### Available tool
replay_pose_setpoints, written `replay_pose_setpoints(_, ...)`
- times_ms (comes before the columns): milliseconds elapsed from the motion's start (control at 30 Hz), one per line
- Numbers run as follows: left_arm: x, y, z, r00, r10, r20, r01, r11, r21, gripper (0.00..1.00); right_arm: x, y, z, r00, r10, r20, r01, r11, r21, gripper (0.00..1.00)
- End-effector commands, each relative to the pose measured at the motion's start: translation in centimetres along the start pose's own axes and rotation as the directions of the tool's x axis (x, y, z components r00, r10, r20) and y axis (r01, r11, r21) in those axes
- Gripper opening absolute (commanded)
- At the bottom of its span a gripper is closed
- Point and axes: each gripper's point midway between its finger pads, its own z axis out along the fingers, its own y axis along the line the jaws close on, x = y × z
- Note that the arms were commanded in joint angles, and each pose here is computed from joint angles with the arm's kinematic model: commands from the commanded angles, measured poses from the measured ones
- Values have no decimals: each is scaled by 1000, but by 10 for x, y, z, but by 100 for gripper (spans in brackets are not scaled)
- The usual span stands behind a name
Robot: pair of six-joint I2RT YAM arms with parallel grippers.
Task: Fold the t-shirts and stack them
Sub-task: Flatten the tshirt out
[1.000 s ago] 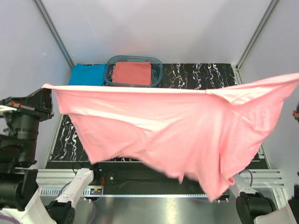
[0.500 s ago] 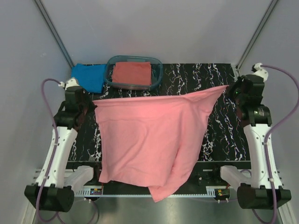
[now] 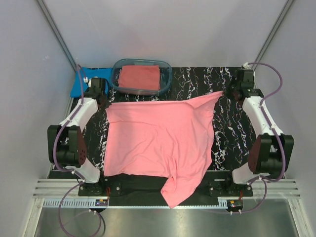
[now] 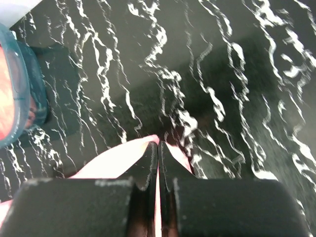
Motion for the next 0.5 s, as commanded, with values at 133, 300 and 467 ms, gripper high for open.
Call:
replay_pose_setpoints(133, -97, -9, -30, 972, -63, 228, 61, 998, 12, 0, -79, 44, -4, 987, -19, 158, 36, 994, -103, 0)
replay_pose_setpoints(300, -115, -14, -53, 960, -92, 264, 81, 995, 53, 0, -104, 54, -19, 980, -41, 197, 63, 992, -108, 0)
replay_pose_setpoints(467, -132, -14, -96, 935, -129, 331, 94, 988, 121, 0, -133, 54, -73, 953, -34, 302, 66, 993, -99, 0)
